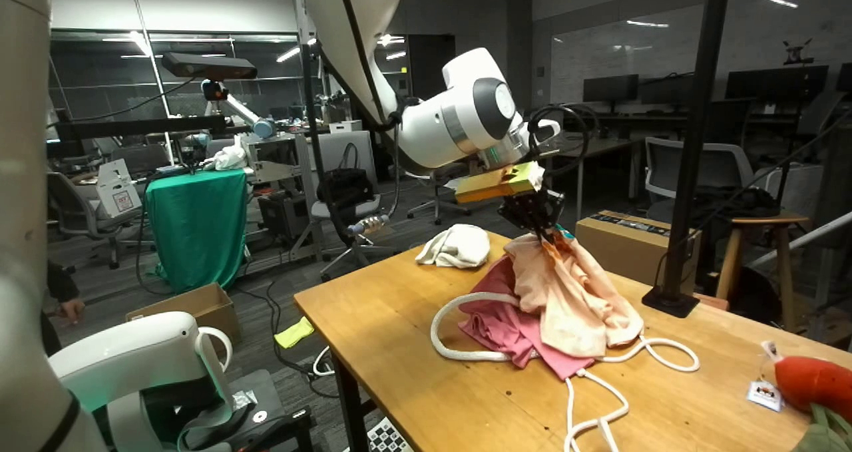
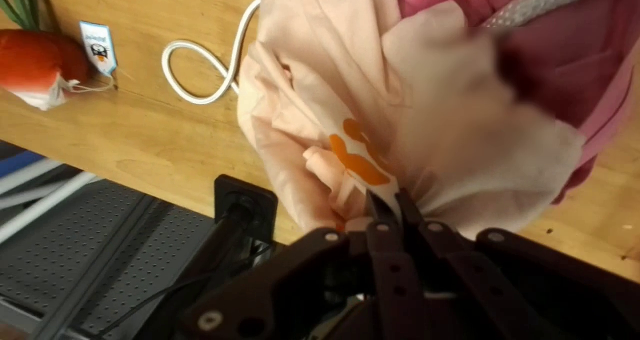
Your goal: Spread the clothes and the objects across on the table
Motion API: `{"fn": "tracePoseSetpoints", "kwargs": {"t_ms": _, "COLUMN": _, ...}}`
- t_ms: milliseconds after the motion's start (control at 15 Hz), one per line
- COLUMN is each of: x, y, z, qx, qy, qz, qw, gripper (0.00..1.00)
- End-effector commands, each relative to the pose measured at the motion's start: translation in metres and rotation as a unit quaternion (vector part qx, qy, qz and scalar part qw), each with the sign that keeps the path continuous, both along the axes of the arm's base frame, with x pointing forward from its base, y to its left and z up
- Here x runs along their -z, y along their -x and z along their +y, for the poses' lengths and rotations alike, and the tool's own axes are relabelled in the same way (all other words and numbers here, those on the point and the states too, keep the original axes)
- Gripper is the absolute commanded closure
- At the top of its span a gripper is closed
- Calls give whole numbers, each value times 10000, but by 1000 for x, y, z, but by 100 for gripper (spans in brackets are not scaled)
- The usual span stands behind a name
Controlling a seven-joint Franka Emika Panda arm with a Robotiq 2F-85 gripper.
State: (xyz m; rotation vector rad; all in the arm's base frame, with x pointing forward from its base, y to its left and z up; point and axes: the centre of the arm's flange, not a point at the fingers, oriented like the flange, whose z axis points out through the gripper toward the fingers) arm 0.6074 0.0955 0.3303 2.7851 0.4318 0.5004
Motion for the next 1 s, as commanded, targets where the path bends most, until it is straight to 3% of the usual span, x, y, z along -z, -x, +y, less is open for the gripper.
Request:
{"fn": "tracePoseSetpoints", "kwargs": {"t_ms": 0, "x": -28, "y": 28, "z": -7, "qx": 620, "qy": -12, "qz": -762, "qw": 9952, "gripper": 95}}
{"fn": "tracePoseSetpoints", "kwargs": {"t_ms": 400, "x": -59, "y": 56, "z": -40, "qx": 1573, "qy": 235, "qz": -1497, "qw": 9759, "gripper": 95}}
{"fn": "tracePoseSetpoints", "kwargs": {"t_ms": 933, "x": -68, "y": 114, "z": -85, "qx": 2841, "qy": 396, "qz": -1718, "qw": 9425, "gripper": 95}}
